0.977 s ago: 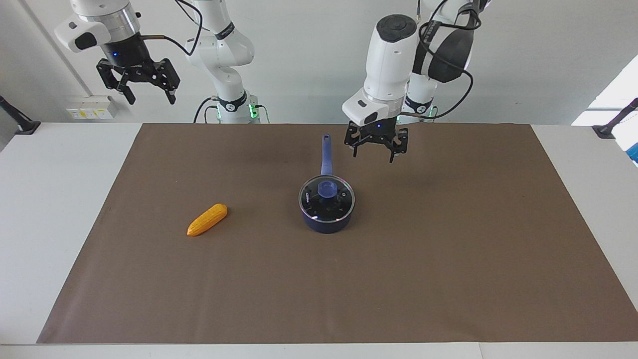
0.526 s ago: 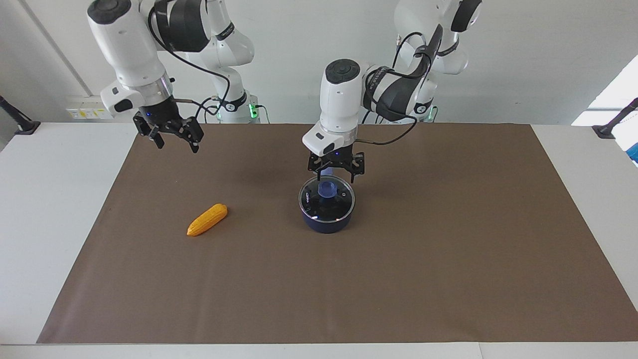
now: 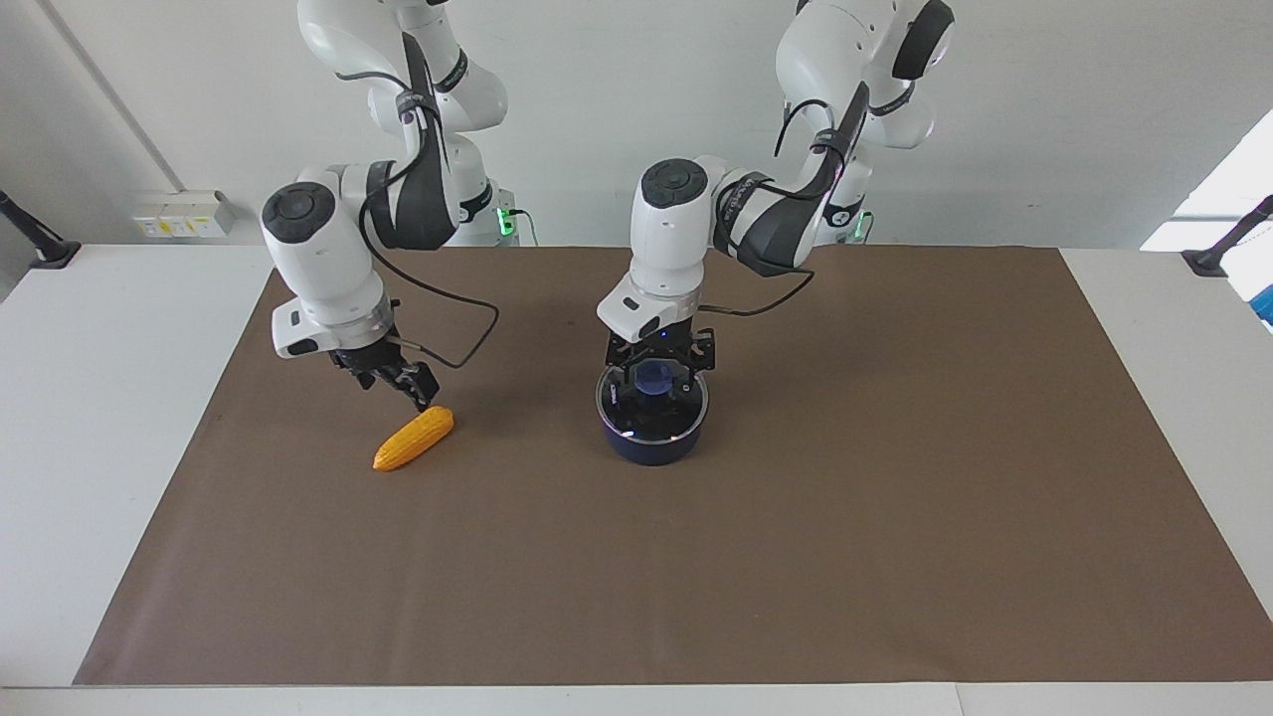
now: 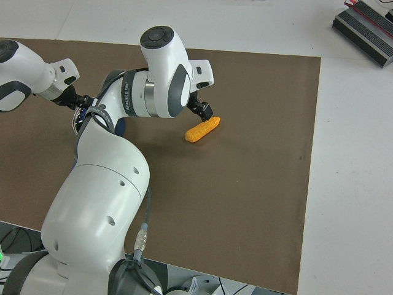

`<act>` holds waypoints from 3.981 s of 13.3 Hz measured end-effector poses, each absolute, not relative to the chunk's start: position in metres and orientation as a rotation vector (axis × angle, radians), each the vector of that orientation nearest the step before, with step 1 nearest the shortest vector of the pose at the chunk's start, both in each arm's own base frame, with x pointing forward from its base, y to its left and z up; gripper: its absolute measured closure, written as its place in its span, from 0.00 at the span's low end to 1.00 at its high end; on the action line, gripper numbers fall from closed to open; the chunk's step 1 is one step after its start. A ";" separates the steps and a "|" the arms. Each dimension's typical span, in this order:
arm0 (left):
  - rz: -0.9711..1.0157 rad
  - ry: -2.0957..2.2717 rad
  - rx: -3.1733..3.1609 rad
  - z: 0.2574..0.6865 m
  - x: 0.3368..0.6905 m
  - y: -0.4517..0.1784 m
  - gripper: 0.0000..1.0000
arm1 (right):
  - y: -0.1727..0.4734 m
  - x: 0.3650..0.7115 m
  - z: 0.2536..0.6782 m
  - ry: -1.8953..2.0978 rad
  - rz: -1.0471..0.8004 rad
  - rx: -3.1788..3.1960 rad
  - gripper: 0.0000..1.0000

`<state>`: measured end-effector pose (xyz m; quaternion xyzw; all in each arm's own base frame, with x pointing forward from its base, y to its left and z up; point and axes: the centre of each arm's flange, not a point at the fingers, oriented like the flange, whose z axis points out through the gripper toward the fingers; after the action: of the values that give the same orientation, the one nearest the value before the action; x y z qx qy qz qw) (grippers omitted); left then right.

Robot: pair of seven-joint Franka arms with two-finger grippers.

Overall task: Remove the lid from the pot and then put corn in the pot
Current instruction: 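Grasp the lid knob with the left gripper while the right gripper grasps the corn, then lift the lid away with the left gripper while the right gripper carries corn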

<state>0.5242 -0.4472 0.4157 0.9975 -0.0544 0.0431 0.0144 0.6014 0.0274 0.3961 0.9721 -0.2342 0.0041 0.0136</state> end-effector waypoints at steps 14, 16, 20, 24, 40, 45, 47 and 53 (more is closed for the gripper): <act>0.123 -0.166 3.111 0.406 0.523 -0.450 0.40 | 0.021 0.596 0.301 -0.960 -0.089 2.924 0.07; 0.123 -0.167 3.112 0.406 0.523 -0.450 0.40 | 0.018 0.596 0.300 -0.969 -0.092 2.921 0.29; 0.126 -0.173 3.118 0.406 0.522 -0.450 0.40 | 0.014 0.597 0.301 -1.085 -0.078 2.882 0.58; 0.153 -0.193 3.146 0.430 0.516 -0.446 0.40 | 0.016 0.608 0.326 -1.102 -0.005 2.898 0.58; 0.223 -0.200 3.190 0.390 0.614 -0.183 0.40 | 0.206 0.568 0.428 -1.446 0.056 2.797 0.58; 0.237 -0.344 3.196 0.373 0.610 -0.077 0.40 | 0.290 0.553 0.460 -1.517 0.187 2.895 0.58; 0.236 -0.366 3.176 0.374 0.612 -0.052 0.40 | 0.311 0.552 0.472 -1.590 0.131 2.932 0.58; 0.187 -0.524 3.100 0.362 0.608 0.009 0.40 | 0.360 0.543 0.426 -1.574 -0.004 2.957 0.58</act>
<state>0.6078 0.0090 0.3617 0.9843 -0.1663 0.0595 -0.0038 0.5426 0.3596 0.4263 0.8779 -0.4675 -0.0013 -0.1039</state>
